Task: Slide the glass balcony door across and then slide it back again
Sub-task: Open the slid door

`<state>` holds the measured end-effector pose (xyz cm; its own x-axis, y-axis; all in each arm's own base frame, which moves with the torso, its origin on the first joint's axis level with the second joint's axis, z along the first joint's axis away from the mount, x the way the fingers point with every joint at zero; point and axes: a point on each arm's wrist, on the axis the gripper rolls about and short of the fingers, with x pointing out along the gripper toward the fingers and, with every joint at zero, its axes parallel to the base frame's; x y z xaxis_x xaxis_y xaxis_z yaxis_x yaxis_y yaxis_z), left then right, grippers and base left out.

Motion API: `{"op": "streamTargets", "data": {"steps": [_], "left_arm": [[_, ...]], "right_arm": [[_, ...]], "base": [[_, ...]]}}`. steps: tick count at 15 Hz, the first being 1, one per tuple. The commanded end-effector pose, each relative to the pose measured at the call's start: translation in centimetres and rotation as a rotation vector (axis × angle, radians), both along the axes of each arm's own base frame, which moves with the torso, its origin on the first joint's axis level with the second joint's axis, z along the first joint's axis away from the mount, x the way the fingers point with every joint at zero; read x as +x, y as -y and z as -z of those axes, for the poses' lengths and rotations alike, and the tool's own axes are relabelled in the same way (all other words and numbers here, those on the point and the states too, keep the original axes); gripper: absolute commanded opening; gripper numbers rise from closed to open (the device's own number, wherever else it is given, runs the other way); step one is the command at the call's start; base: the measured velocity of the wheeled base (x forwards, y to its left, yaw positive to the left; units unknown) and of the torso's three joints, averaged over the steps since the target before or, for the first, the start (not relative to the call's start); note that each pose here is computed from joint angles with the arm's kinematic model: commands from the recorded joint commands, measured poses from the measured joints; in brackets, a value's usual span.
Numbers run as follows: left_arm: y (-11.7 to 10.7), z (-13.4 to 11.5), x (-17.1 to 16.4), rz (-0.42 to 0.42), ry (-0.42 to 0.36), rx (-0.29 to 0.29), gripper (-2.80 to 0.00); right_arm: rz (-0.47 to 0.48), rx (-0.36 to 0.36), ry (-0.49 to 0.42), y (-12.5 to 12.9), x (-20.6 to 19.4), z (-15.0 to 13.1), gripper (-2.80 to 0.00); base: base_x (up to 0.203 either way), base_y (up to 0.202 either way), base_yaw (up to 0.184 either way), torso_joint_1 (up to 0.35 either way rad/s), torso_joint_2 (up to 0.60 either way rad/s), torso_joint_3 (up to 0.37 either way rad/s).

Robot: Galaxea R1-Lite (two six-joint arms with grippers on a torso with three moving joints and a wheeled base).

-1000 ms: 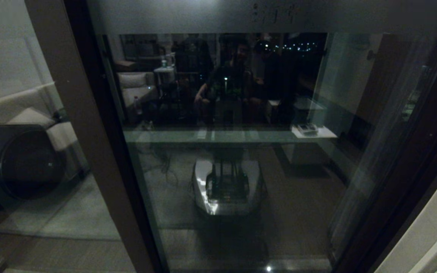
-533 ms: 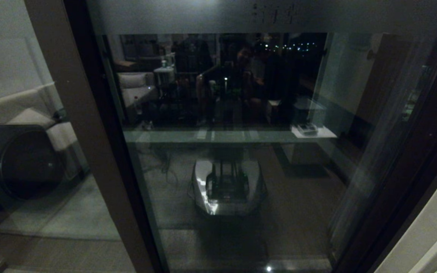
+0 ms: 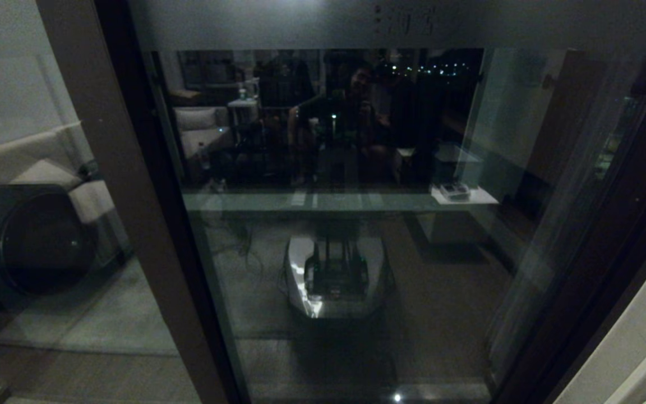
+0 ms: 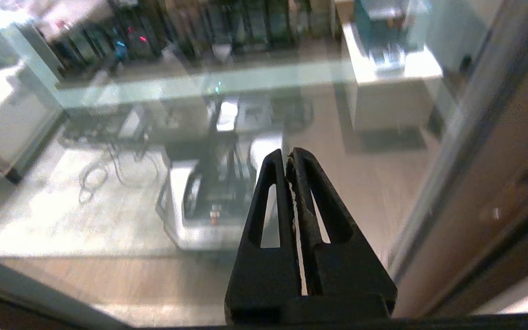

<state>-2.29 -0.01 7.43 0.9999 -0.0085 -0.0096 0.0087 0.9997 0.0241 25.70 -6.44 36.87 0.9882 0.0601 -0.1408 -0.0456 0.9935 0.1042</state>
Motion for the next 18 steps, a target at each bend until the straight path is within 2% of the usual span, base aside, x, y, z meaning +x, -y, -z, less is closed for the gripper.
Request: {"op": "streamTargets", "data": {"steps": [1,7,10,12,14,16,18], "left_arm": [[0.0,0.0,0.0,0.001,0.000,0.000,-2.80],[0.0,0.0,0.0,0.001,0.000,0.000,-2.80],[0.0,0.0,0.0,0.001,0.000,0.000,-2.80],[0.0,0.0,0.0,0.001,0.000,0.002,-2.80],[0.0,0.0,0.0,0.001,0.000,0.000,-2.80],[0.0,0.0,0.0,0.001,0.000,0.000,-2.80],[0.0,0.0,0.0,0.001,0.000,0.000,-2.80]], "right_arm": [[-0.004,-0.003,0.000,-0.4,-1.5,0.1,-2.80],[-0.035,-0.003,0.015,-1.0,-2.7,-0.2,-2.80],[-0.202,0.032,0.056,-2.1,-5.6,-1.0,-2.80],[-0.324,0.069,0.105,-3.3,-9.3,-1.9,-2.80],[-0.430,0.084,0.163,-5.0,-15.0,-2.8,-2.80],[-0.481,0.077,0.209,-6.8,-20.9,-3.0,-2.80],[-0.502,0.084,0.212,-8.1,-25.4,-2.1,-2.80]], "base": [[0.000,0.000,0.000,0.000,0.00,0.000],[0.000,0.000,0.000,0.000,0.00,0.000],[0.000,0.000,0.000,0.000,0.00,0.000],[0.000,0.000,0.000,0.000,0.00,0.000],[0.000,0.000,0.000,0.000,0.00,0.000],[0.000,0.000,0.000,0.000,0.00,0.000],[0.000,0.000,0.000,0.000,0.00,0.000]]}}
